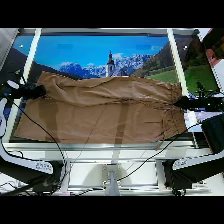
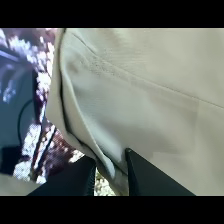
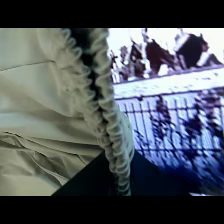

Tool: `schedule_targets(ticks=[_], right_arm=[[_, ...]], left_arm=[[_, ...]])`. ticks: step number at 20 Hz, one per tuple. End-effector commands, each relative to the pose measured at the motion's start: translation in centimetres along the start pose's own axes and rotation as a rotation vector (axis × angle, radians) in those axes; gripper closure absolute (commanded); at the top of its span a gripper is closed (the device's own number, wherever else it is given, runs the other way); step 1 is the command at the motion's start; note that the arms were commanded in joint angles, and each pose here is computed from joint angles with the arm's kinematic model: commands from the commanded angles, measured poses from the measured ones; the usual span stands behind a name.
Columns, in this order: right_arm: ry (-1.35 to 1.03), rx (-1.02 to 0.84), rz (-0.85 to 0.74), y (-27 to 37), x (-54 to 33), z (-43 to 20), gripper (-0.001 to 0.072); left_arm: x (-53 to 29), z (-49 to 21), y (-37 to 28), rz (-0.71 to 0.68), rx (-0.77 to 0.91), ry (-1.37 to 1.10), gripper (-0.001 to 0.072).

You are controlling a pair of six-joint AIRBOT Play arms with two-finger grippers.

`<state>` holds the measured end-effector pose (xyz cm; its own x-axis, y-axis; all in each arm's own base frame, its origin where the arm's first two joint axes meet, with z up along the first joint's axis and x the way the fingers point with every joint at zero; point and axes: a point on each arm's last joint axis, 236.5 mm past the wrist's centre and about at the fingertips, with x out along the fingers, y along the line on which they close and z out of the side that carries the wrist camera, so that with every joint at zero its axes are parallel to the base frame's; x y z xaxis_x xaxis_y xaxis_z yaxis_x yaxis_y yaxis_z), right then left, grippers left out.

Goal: Fold the clothes and pants, and hang the long-sleeved shirts on hangers.

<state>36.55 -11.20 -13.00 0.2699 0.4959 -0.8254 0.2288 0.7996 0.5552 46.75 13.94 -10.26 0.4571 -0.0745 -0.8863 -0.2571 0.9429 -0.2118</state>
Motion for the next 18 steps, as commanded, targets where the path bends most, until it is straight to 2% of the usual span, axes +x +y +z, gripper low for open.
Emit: schedule_targets(ticks=[1,2,3,4,6,8,17,18], right_arm=[[-0.005,0.000,-0.004,-0.11,0.03,0.11,0.0671],[-0.006,0.000,-0.006,-0.13,0.03,0.14,0.0671],[-0.007,0.000,-0.006,-0.15,0.03,0.16,0.0671],[-0.007,0.000,-0.006,-0.15,0.03,0.16,0.0671],[-0.007,0.000,-0.006,-0.15,0.03,0.16,0.0671],[-0.007,0.000,-0.006,-0.15,0.03,0.16,0.0671],[-0.007,0.000,-0.006,-0.15,0.03,0.17,0.0671],[-0.007,0.000,-0.006,-0.15,0.03,0.17,0.0671]], left_arm=[[-0.57,-0.61,0.22,-0.015,-0.014,0.036,0.0462],[-0.59,-0.70,0.29,-0.016,-0.017,0.039,0.0416],[-0.60,-0.69,0.31,-0.015,-0.018,0.039,0.0291],[-0.60,-0.69,0.31,-0.015,-0.017,0.039,0.0251],[-0.58,-0.69,0.32,-0.015,-0.017,0.039,0.0253],[-0.51,-0.73,0.33,-0.015,-0.018,0.040,0.0303],[-0.73,-1.36,0.87,-0.019,-0.033,0.065,0.0307],[-0.78,-1.51,1.03,-0.020,-0.037,0.071,0.0340]])
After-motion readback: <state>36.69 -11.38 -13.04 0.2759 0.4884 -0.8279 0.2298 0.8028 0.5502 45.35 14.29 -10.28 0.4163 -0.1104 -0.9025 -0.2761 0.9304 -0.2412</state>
